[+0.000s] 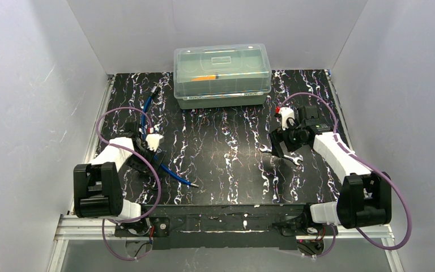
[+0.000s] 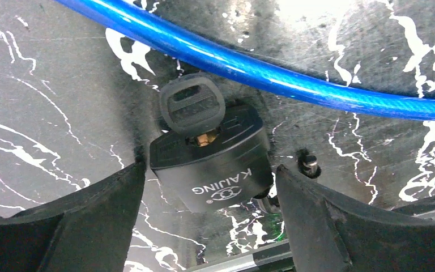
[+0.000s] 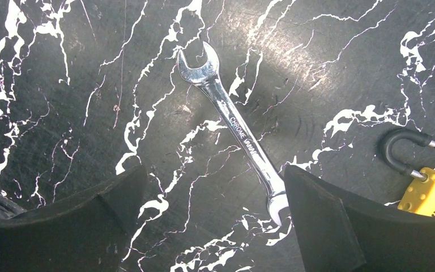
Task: Lock with the key
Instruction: Pick up the lock from the center of the board.
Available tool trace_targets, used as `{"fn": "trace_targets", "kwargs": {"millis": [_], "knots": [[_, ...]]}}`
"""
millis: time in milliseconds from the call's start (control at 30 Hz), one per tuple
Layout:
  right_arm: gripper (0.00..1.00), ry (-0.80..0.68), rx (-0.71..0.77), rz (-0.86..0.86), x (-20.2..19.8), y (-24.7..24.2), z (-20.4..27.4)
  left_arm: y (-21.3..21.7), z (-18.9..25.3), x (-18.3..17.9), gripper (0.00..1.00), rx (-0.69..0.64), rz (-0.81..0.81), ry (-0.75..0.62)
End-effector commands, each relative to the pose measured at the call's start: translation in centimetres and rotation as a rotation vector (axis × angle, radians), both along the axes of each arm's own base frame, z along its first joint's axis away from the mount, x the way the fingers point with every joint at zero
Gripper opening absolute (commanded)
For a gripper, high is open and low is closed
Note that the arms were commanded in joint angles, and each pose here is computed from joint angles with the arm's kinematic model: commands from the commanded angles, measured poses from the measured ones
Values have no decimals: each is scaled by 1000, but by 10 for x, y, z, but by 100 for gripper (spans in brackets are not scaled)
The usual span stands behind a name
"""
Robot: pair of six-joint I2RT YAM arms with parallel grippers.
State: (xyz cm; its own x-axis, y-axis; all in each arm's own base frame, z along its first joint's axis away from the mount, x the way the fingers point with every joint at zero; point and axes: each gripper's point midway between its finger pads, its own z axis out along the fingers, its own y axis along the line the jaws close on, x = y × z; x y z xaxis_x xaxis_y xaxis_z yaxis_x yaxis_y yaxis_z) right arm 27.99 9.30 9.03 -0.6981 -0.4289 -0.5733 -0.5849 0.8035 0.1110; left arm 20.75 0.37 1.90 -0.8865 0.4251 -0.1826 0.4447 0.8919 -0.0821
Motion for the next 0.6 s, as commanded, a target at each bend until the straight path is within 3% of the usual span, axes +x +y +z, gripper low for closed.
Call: {"fn": "trace_targets", "kwargs": {"millis": [0,100,267,433,567], "knots": [[100,-127,50,-43,22,6,35,-1,-11,-10,80,-3,26,43],[100,-161,105,-75,28,12,50,0,-9,-2,72,1,30,11],[100,-188,236,-72,35,32,76,-7,19,21,49,-38,-7,-97],[100,-250,392,-71,43,53,106,-18,63,35,36,-83,-171,-187],[100,-195,522,-65,46,72,120,-39,93,33,33,-117,-366,-260]]}}
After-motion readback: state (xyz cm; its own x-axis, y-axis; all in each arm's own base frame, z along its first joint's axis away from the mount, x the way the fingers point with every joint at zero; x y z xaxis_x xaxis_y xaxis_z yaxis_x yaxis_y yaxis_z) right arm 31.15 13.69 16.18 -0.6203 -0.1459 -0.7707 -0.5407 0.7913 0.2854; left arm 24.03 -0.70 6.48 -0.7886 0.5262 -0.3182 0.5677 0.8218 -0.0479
